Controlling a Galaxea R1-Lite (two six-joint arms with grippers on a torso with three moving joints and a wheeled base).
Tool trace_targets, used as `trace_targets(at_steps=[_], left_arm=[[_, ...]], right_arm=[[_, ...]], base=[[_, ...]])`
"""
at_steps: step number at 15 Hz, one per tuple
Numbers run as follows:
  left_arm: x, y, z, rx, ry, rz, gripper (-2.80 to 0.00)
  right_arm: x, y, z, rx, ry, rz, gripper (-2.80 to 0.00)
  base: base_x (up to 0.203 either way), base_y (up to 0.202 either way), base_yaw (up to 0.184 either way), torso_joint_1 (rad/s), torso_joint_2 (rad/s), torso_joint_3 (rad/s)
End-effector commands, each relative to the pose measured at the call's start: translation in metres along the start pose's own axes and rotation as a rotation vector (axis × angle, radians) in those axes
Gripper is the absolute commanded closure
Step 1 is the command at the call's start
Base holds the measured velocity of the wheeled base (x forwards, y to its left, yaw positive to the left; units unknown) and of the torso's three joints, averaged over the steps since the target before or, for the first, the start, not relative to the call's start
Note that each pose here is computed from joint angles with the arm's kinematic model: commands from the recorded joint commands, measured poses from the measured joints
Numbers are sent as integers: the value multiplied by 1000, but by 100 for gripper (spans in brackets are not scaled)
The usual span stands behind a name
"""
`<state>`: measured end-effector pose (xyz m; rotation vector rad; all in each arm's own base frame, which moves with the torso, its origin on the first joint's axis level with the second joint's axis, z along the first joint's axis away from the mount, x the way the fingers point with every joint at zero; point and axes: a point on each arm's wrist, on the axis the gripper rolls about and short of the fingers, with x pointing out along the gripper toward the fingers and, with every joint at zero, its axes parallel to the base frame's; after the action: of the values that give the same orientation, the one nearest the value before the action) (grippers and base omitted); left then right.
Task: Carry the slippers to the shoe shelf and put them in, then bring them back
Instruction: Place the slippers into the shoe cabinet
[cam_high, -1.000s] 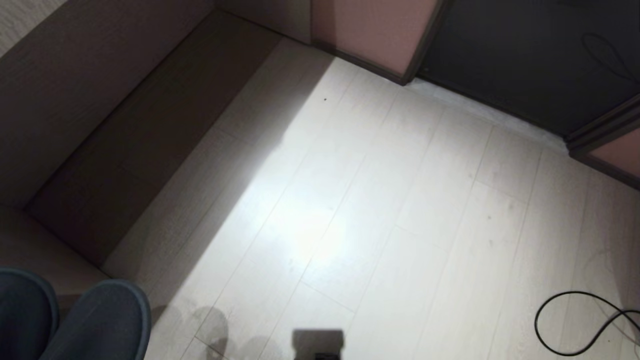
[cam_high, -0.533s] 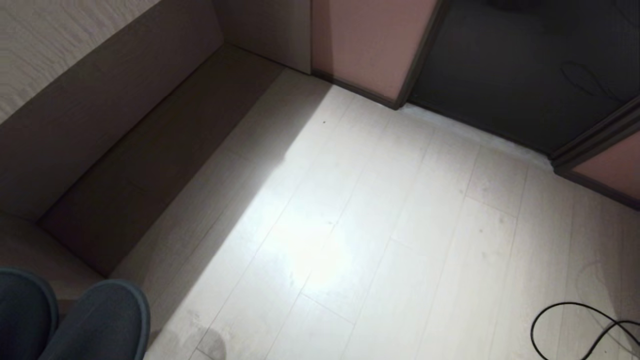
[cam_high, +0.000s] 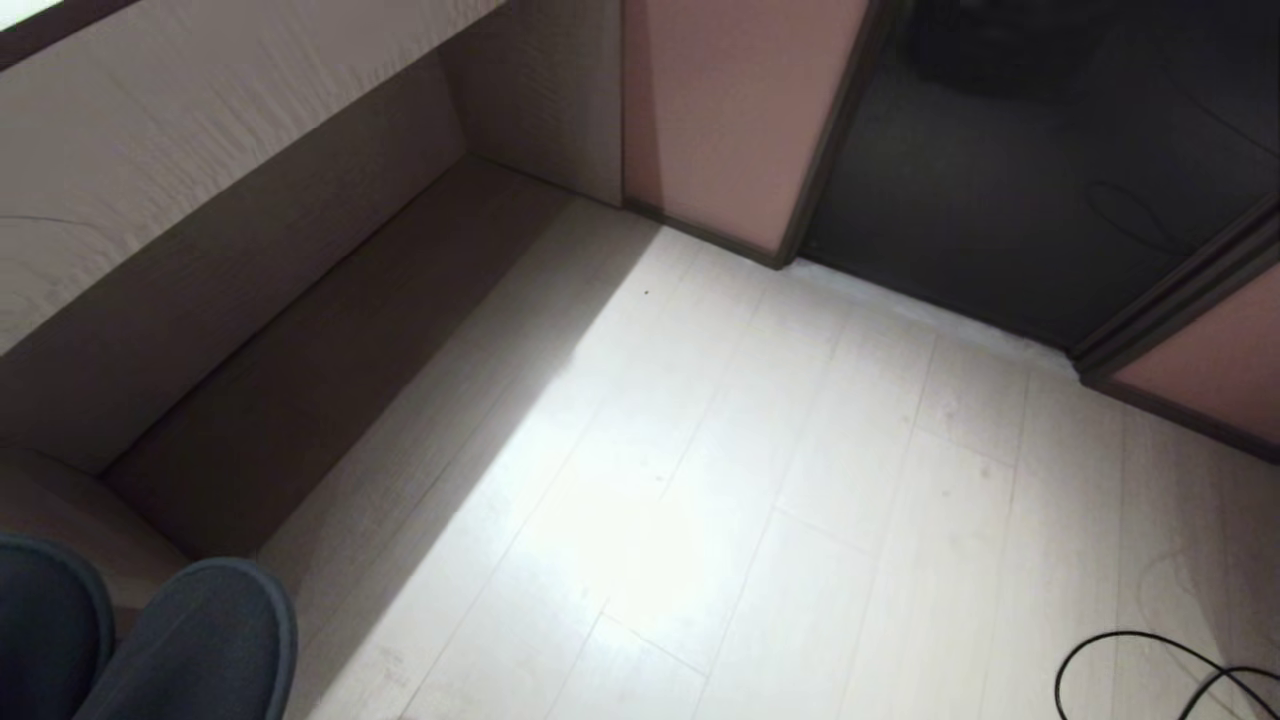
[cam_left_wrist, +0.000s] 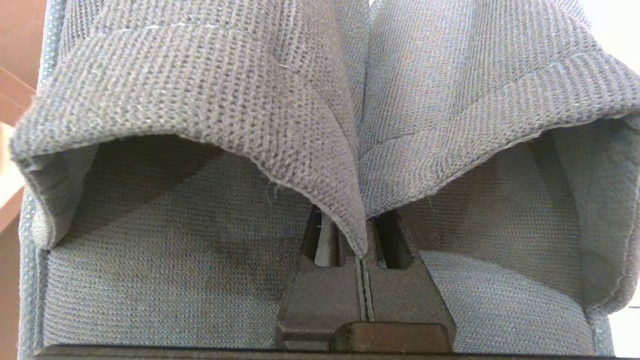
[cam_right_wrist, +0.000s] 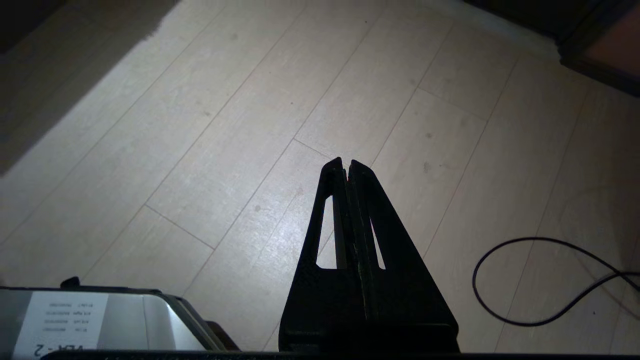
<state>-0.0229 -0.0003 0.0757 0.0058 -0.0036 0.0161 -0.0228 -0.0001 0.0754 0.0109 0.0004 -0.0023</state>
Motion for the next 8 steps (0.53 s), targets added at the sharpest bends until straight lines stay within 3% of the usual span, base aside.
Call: trace_targets(at_steps=[1,8], left_arm=[[0,0,0,0,1,1,0],[0,0,0,-1,1,-1,0]], right_arm=[[0,0,0,0,0,0,0],[0,0,0,0,0,0,0]], base=[[0,0,0,3,2,202],[0,0,0,3,1,204]])
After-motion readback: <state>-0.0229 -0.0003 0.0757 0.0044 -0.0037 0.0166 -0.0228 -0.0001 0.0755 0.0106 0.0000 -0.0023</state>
